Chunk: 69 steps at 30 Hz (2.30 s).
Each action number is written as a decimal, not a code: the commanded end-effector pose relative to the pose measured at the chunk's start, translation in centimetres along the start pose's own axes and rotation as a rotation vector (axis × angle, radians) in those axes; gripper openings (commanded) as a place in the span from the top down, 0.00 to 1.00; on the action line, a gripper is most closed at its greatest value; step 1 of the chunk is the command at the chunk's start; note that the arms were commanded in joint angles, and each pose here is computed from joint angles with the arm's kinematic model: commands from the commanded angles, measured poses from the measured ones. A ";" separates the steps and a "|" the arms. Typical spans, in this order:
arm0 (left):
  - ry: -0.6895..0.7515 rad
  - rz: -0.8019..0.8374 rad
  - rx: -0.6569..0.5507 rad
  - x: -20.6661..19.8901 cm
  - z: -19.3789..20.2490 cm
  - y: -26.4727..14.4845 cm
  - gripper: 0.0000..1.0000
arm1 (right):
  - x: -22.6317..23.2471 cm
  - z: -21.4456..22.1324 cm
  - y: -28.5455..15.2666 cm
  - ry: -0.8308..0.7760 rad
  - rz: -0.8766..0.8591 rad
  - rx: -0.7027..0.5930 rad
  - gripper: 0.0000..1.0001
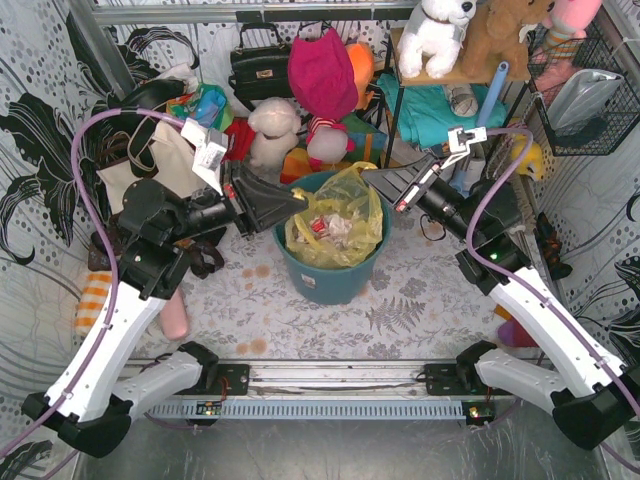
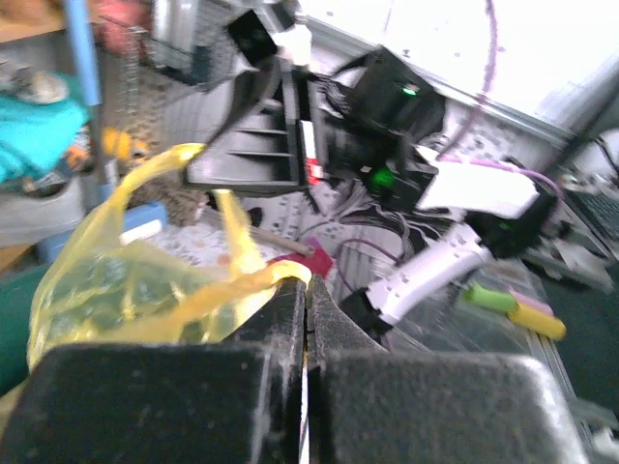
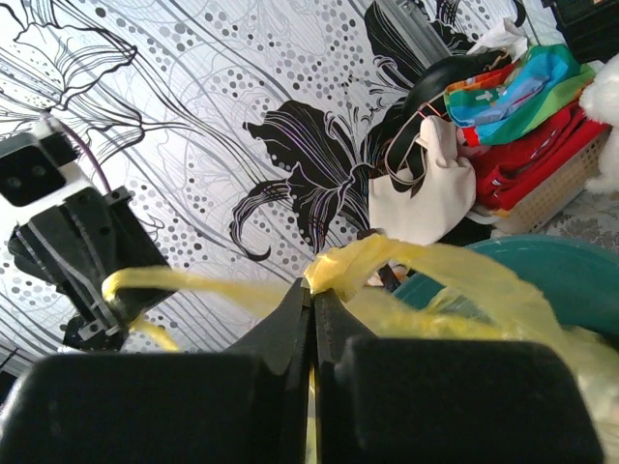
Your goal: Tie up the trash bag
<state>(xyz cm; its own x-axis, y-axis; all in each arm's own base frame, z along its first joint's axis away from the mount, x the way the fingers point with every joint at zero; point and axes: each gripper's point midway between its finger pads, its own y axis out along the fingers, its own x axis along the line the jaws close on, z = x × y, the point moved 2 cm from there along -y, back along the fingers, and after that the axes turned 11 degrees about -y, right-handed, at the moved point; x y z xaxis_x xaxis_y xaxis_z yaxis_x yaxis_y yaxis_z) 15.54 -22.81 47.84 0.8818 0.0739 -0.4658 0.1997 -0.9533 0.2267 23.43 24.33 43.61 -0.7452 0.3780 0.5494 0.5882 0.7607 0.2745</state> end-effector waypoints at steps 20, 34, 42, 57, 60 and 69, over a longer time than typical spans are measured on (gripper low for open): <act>-0.102 -0.501 -0.297 8.5 -0.6 -3.2 0.86 | -1.5 1.7 -0.5 -0.033 0.019 0.000 0.84; -0.121 -0.156 -0.232 3.5 -1.0 -0.5 0.63 | 2.9 -0.8 3.4 -0.004 -0.232 0.040 0.78; -0.139 0.024 -0.151 0.4 -0.8 0.1 0.52 | 4.0 -2.2 3.3 -0.030 -0.244 0.014 0.70; -0.259 -0.010 -0.031 2.8 2.3 0.8 0.43 | 5.5 -4.4 4.1 -0.071 -0.284 -0.027 0.68; -0.246 -0.080 -0.030 3.3 2.7 0.2 0.43 | 5.2 -4.0 3.9 -0.060 -0.276 -0.021 0.68; -0.095 -0.297 -0.041 1.3 1.4 -3.5 0.36 | 4.1 -2.6 3.2 -0.038 -0.224 0.006 0.68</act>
<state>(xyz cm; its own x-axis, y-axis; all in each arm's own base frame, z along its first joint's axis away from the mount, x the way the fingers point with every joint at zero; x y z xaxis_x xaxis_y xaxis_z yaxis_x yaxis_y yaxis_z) 16.73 -21.59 44.73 0.7199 0.2210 -0.6579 0.4034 -0.9046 0.1375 24.11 27.47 48.04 -0.8511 0.2205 0.4765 0.4147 0.8389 0.3525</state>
